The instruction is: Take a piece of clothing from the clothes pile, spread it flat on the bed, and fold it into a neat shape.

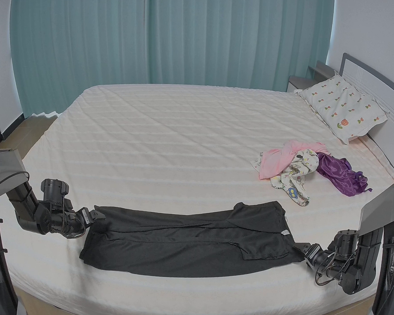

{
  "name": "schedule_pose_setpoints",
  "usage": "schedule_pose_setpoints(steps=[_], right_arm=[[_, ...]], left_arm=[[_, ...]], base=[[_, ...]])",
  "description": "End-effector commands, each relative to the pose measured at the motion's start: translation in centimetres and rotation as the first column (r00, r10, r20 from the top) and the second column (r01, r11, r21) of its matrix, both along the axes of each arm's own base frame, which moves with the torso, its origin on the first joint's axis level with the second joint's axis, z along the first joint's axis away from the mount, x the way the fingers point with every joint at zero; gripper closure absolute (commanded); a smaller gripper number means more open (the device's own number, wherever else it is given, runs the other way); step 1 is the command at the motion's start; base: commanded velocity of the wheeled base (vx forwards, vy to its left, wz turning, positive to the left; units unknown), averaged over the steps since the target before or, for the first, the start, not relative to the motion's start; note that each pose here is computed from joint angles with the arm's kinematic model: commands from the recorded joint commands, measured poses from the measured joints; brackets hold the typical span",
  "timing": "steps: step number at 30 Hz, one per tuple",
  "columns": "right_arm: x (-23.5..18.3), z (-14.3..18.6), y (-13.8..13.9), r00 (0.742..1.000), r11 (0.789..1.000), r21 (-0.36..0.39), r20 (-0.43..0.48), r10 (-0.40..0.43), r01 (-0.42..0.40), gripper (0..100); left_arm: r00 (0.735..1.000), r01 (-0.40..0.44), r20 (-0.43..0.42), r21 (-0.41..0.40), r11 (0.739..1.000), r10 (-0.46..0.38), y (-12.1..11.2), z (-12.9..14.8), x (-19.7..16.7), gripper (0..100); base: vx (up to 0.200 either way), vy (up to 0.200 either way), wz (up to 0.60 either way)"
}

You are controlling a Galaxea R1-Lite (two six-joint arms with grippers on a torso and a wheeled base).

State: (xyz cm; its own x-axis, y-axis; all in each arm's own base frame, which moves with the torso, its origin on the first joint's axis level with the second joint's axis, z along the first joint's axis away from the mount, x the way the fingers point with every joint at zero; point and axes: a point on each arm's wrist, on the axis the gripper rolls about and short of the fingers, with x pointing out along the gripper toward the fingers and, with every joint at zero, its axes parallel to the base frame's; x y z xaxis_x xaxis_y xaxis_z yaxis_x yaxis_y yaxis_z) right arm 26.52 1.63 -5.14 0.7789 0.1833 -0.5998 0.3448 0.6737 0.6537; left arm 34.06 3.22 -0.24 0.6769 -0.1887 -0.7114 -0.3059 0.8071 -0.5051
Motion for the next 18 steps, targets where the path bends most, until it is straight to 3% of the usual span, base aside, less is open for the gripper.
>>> schedule_pose_setpoints(steps=[1, 9, 18], right_arm=[[0.0, 0.0, 0.0, 1.0, 1.0, 0.0, 0.004, 0.002, -0.002, 0], [0.0, 0.0, 0.0, 1.0, 1.0, -0.001, 0.004, 0.003, -0.003, 0], [0.0, -0.1, 0.1, 1.0, 1.0, -0.002, 0.003, 0.005, -0.005, 0]], left_arm=[[1.0, 0.002, -0.007, -0.003, 1.0, -0.002, 0.0, -0.3, 0.0, 0], [0.999, 0.036, 0.019, -0.017, 0.999, -0.036, -0.3, -0.6, 0.5, 0], [0.996, 0.077, 0.039, 0.033, 0.997, -0.078, -0.3, -1.6, 0.8, 0]], base=[[0.0, 0.0, 0.0], [0.0, 0.0, 0.0], [0.0, 0.0, 0.0]])
